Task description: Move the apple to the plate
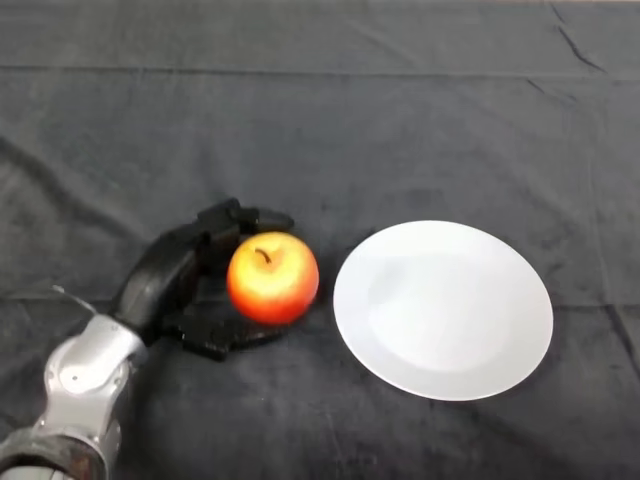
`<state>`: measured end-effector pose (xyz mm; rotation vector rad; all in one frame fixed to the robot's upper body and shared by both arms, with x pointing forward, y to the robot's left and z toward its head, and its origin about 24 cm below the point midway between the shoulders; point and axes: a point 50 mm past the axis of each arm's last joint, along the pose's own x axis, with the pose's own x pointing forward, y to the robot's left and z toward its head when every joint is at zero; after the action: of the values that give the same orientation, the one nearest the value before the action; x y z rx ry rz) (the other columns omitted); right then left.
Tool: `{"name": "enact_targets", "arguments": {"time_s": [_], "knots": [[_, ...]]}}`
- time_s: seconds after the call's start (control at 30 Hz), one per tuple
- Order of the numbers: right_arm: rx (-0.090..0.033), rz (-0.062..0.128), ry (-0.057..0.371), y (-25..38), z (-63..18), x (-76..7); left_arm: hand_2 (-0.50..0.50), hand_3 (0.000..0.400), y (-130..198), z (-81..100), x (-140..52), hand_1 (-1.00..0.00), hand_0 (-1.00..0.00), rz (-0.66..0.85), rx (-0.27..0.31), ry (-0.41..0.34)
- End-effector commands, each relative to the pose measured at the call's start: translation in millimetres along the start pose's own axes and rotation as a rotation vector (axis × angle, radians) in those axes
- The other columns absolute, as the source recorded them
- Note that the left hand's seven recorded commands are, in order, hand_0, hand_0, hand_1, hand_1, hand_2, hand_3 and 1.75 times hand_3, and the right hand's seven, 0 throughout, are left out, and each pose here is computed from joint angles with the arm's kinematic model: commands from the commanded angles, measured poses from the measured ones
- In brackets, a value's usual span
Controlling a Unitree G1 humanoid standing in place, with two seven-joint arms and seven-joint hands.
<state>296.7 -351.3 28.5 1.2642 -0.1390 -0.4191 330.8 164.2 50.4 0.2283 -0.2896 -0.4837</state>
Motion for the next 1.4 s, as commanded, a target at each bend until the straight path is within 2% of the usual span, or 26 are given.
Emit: {"name": "enact_targets", "arguments": {"time_s": [0.03, 0.47, 0.7, 0.9, 1.4], "knots": [[0.009, 0.024, -0.031, 7.8, 7.7, 3.0, 0.00, 0.400, 9, 19.9, 15.9, -1.00, -1.00, 0.042, 0.017, -0.106], [0.009, 0.024, -0.031, 7.8, 7.8, 3.0, 0.00, 0.400, -35, 46.0, 57.2, -1.00, -1.00, -0.045, 0.005, -0.225], [0.010, 0.025, -0.031, 7.8, 7.8, 3.0, 0.00, 0.400, -53, 52.8, 66.2, -1.00, -1.00, -0.125, 0.026, -0.246], [0.010, 0.025, -0.031, 7.8, 7.8, 3.0, 0.00, 0.400, -68, 50.8, 68.8, -1.00, -1.00, -0.197, 0.058, -0.215], [0.010, 0.025, -0.031, 7.8, 7.8, 3.0, 0.00, 0.400, -100, 30.7, 63.5, -1.00, -1.00, -0.371, 0.163, -0.056]]}}
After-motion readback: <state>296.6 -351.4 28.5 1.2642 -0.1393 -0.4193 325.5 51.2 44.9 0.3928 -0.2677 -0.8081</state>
